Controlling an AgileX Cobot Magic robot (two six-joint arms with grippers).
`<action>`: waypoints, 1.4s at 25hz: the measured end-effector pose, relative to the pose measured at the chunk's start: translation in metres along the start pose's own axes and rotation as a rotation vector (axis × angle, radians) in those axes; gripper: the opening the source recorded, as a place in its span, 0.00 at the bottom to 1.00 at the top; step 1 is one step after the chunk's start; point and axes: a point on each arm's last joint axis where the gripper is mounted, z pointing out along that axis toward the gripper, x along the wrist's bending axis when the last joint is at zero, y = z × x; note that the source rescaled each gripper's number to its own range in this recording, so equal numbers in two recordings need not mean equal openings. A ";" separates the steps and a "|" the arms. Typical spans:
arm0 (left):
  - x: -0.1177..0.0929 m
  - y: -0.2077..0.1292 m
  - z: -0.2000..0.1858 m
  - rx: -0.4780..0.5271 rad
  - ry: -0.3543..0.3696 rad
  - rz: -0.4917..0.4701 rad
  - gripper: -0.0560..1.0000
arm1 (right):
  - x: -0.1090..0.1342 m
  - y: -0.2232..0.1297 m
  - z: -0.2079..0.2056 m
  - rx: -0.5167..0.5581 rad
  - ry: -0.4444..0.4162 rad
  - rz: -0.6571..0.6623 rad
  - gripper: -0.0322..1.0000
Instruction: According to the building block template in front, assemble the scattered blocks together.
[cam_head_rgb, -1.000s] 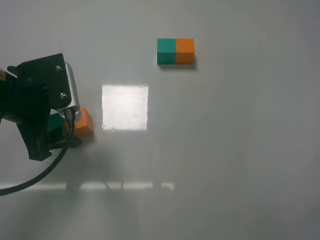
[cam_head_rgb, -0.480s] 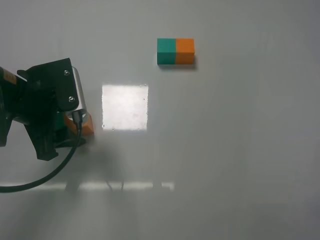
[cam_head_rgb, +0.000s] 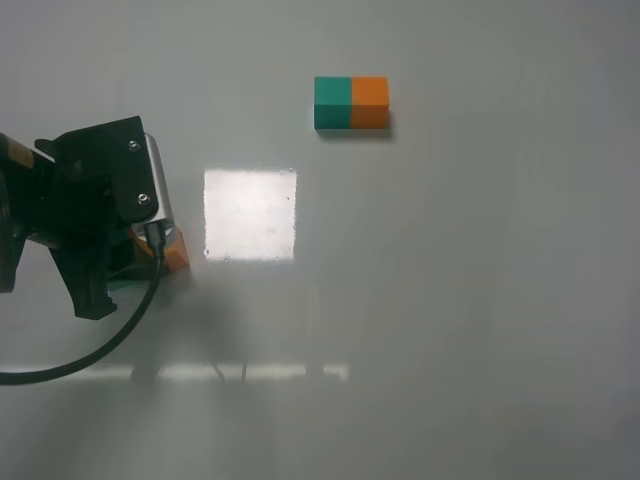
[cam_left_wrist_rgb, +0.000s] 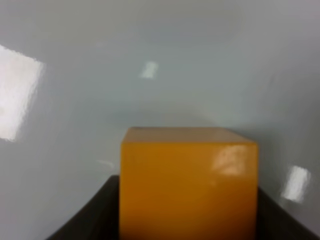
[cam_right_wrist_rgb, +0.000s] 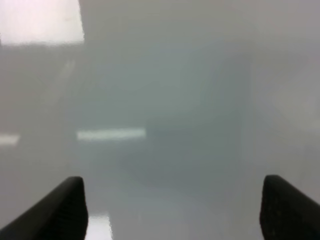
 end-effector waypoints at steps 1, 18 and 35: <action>0.000 0.000 0.000 0.000 -0.001 0.002 0.06 | 0.000 0.000 0.000 0.000 0.000 0.000 0.03; -0.008 0.040 -0.010 -0.077 -0.015 0.115 0.06 | 0.000 0.000 0.000 0.000 0.000 0.000 0.03; -0.022 0.137 0.055 -0.180 -0.097 0.255 0.06 | 0.000 0.000 0.000 0.000 0.000 -0.001 0.03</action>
